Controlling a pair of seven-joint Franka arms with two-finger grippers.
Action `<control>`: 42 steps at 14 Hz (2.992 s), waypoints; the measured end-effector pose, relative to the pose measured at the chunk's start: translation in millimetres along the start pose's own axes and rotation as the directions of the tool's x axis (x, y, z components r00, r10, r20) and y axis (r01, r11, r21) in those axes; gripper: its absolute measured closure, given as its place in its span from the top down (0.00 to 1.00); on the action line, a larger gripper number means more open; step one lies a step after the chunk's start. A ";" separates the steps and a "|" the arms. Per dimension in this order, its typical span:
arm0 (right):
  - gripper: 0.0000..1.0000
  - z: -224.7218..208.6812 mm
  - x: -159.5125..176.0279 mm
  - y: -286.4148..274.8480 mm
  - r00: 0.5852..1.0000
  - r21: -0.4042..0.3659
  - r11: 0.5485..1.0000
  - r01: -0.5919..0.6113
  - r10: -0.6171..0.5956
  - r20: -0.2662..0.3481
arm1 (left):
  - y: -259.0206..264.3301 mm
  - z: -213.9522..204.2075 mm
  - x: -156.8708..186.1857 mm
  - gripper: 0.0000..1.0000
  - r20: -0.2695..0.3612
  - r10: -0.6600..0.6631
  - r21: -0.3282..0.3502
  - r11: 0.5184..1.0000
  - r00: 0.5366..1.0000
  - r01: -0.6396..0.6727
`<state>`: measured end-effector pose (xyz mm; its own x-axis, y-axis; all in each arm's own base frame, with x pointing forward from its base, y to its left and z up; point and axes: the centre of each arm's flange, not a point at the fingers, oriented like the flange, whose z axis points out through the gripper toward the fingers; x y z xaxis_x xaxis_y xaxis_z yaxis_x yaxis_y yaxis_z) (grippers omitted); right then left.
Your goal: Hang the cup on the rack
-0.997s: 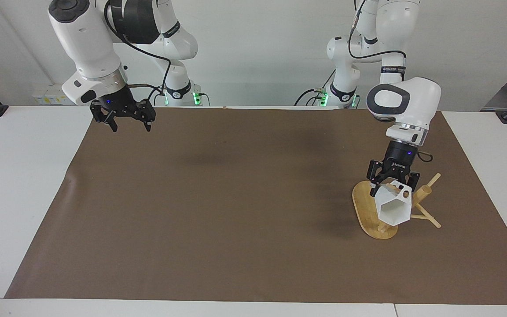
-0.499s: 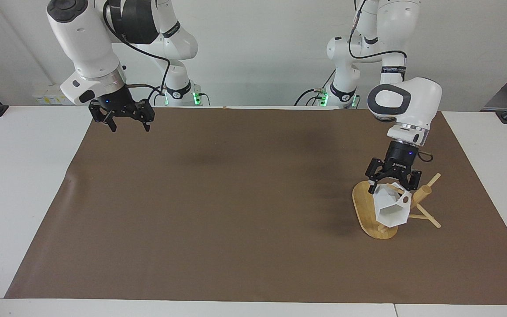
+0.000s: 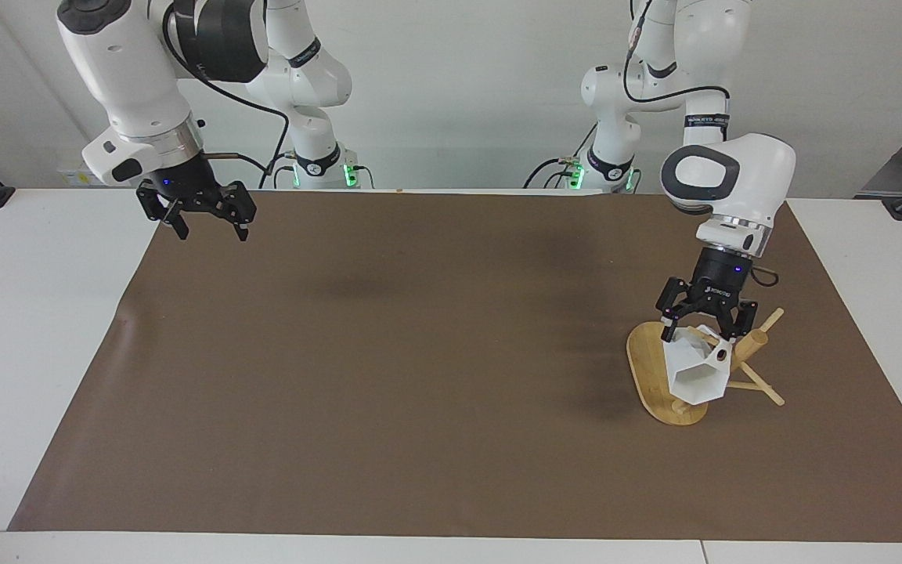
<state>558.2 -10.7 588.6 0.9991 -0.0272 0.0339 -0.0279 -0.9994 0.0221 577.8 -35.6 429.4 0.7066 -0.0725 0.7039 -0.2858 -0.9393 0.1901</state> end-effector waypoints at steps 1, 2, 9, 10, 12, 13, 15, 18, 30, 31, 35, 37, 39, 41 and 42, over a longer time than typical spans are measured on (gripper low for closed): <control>1.00 0.1 0.0 1.4 1.000 0.000 1.000 -0.002 0.002 0.000 | -9.6 -7.2 3.0 1.00 0.013 0.020 -0.005 1.000 1.000 -0.020; 1.00 0.2 0.0 2.2 1.000 0.000 1.000 -0.004 0.004 0.000 | -20.0 -16.0 6.1 1.00 0.027 0.041 -0.008 0.999 0.999 -0.041; 1.00 0.6 -0.1 0.3 1.000 0.000 1.000 -0.001 0.001 0.001 | -69.5 -73.9 23.7 1.00 0.147 0.192 -0.011 0.981 0.970 -0.192; 1.00 0.6 -0.1 0.3 1.000 0.000 1.000 -0.001 0.001 0.001 | -69.4 -78.5 24.6 1.00 0.168 0.202 -0.008 0.979 0.965 -0.204; 1.00 0.7 -0.1 0.2 1.000 0.000 1.000 -0.001 0.001 0.001 | -65.7 -91.8 28.9 1.00 0.238 0.200 0.012 0.978 0.950 -0.209; 1.00 0.7 -0.1 0.2 1.000 0.000 1.000 -0.001 0.001 0.001 | -60.3 -100.7 34.0 1.00 0.280 0.183 0.027 0.980 0.942 -0.198; 1.00 0.7 -0.1 0.3 1.000 0.000 1.000 -0.001 0.001 0.002 | -44.1 -121.2 48.9 1.00 0.342 0.141 0.056 0.984 0.929 -0.169; 1.00 0.7 -0.1 0.2 1.000 0.000 1.000 0.000 0.000 0.002 | -15.8 -132.9 61.5 1.00 0.411 0.077 0.100 0.987 0.908 -0.129; 1.00 0.8 -0.1 0.2 1.000 0.000 1.000 0.000 0.000 0.002 | 77.4 -142.0 83.4 1.00 0.584 -0.036 0.201 0.974 0.811 -0.102; 1.00 0.8 -0.1 0.2 1.000 0.000 1.000 -0.001 0.001 0.002 | 78.1 -141.8 80.6 1.00 0.600 -0.039 0.198 0.975 0.799 -0.101; 1.00 0.8 -0.1 0.2 1.000 0.000 1.000 -0.001 0.001 0.002 | 78.7 -145.1 68.3 1.00 0.668 -0.061 0.193 0.977 0.742 -0.093; 1.00 0.8 -0.1 0.2 1.000 0.000 1.000 0.000 0.000 0.002 | 74.1 -146.6 67.8 1.00 0.669 -0.072 0.199 0.976 0.740 -0.085; 1.00 0.8 -0.1 0.2 1.000 0.000 1.000 0.000 0.000 0.002 | 72.8 -147.2 67.8 1.00 0.669 -0.078 0.202 0.976 0.739 -0.081; 1.00 0.8 -0.1 0.2 1.000 0.000 1.000 0.000 0.000 0.002 | 73.6 -150.0 71.7 1.00 0.661 -0.078 0.205 0.976 0.746 -0.080; 1.00 0.8 -0.1 0.2 1.000 0.000 1.000 -0.001 0.001 0.002 | 74.5 -152.8 75.7 1.00 0.654 -0.076 0.205 0.975 0.752 -0.080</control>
<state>558.1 -10.9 587.8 0.9991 -0.0277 0.0323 -0.0284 -0.9994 0.0219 511.1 -59.8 601.4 0.9769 -0.2027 0.0674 -0.2024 -0.9792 -0.0117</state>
